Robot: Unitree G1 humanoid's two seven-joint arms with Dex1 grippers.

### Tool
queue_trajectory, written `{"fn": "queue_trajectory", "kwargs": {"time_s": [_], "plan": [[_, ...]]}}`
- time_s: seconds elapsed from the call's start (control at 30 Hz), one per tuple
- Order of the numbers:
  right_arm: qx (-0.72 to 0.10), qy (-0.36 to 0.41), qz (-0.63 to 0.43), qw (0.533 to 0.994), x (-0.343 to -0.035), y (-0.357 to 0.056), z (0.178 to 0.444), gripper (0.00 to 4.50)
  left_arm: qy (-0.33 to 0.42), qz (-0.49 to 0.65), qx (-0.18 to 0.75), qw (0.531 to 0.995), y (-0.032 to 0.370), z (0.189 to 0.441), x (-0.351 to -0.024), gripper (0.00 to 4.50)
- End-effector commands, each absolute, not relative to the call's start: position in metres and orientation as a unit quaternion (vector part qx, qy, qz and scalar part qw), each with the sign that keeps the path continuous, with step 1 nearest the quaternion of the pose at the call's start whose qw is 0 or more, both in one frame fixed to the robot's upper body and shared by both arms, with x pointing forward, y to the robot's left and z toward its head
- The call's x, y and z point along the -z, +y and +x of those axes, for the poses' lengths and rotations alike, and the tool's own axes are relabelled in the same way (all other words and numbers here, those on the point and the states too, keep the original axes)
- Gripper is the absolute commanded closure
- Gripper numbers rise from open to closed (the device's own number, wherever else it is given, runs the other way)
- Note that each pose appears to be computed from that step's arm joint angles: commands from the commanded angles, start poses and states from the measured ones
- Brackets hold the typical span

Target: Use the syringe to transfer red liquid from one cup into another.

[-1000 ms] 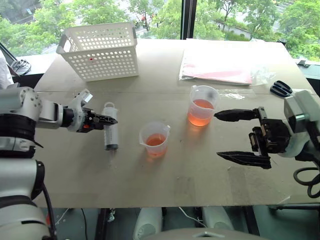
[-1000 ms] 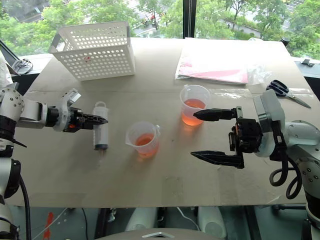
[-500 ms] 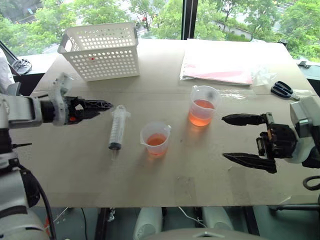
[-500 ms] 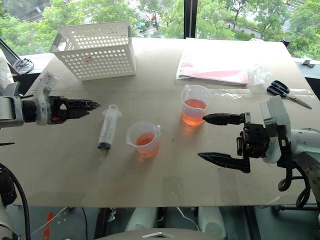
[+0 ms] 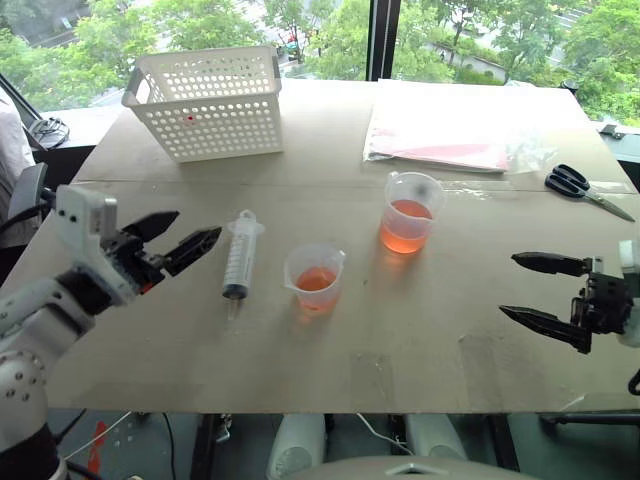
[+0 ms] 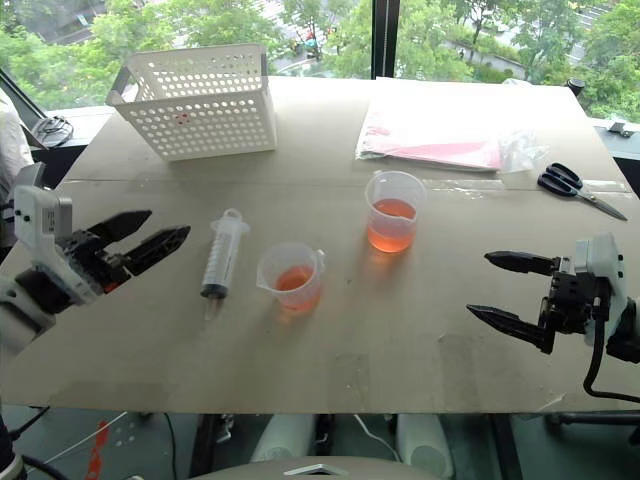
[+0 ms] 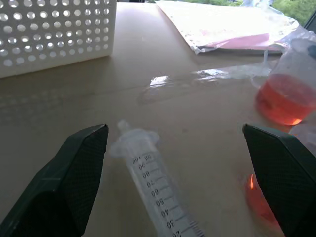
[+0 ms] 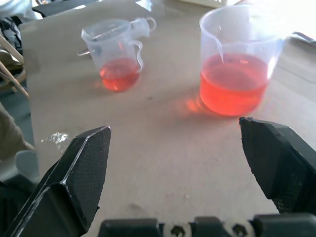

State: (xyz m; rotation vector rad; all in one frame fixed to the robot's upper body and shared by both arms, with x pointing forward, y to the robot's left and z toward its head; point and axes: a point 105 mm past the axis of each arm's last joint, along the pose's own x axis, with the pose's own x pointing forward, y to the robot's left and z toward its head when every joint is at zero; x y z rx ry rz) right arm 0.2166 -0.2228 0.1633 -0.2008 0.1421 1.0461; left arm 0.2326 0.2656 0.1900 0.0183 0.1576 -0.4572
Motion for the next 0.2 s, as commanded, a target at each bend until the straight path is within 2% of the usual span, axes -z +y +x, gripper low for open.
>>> {"fn": "queue_trajectory", "kwargs": {"time_s": [0.03, 0.2], "plan": [[-0.485, 0.072, -0.121, 0.863, -0.161, -0.238, 0.211, 0.00, 0.064, 0.046, 0.240, 0.968, 0.266, 0.211, -0.196, 0.06], [-0.461, 0.090, -0.120, 0.875, -0.146, -0.250, 0.210, 0.00, 0.112, 0.041, 0.239, 0.964, 0.276, 0.191, -0.166, 0.06]]}}
